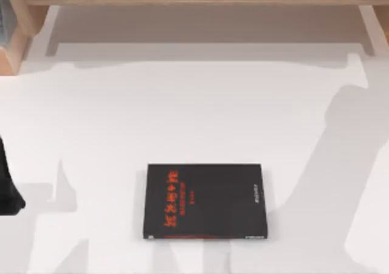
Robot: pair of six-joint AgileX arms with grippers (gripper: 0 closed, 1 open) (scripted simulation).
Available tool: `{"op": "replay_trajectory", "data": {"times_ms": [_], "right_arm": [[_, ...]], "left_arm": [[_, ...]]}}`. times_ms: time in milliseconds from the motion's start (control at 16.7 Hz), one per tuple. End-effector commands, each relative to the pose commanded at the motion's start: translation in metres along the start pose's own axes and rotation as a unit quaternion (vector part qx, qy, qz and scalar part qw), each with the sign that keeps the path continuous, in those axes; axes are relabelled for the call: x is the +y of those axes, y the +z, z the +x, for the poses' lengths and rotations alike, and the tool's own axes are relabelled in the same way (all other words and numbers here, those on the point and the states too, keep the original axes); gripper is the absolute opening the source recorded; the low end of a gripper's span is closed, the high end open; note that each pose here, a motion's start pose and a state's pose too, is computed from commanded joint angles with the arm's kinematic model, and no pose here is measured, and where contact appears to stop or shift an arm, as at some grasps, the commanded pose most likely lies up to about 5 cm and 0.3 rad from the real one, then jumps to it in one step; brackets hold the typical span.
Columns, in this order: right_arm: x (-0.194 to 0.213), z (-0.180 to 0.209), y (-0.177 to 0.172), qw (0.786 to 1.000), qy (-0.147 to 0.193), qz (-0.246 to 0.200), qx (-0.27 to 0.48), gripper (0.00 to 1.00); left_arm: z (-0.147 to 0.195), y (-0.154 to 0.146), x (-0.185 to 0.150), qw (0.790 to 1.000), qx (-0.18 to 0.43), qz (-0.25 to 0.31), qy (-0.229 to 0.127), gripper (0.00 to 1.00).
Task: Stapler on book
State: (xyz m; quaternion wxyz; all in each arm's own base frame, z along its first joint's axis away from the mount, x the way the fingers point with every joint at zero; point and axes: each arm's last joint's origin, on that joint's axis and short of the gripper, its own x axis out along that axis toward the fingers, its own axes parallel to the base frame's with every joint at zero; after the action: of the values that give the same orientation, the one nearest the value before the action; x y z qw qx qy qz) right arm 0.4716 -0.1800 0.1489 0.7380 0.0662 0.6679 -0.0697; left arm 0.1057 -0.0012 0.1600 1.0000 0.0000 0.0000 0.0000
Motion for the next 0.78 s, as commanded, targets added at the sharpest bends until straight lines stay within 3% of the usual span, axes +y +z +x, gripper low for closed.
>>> {"op": "replay_trajectory", "data": {"times_ms": [540,780], "right_arm": [[0.0057,0.0136,0.0111,1.0,-0.001,0.002,0.0,1.0],[0.0057,0.0136,0.0111,1.0,-0.001,0.002,0.0,0.7]], "left_arm": [[0.0,0.0,0.0,1.0,0.0,0.0,0.0,1.0],[0.0,0.0,0.0,1.0,0.0,0.0,0.0,1.0]]}}
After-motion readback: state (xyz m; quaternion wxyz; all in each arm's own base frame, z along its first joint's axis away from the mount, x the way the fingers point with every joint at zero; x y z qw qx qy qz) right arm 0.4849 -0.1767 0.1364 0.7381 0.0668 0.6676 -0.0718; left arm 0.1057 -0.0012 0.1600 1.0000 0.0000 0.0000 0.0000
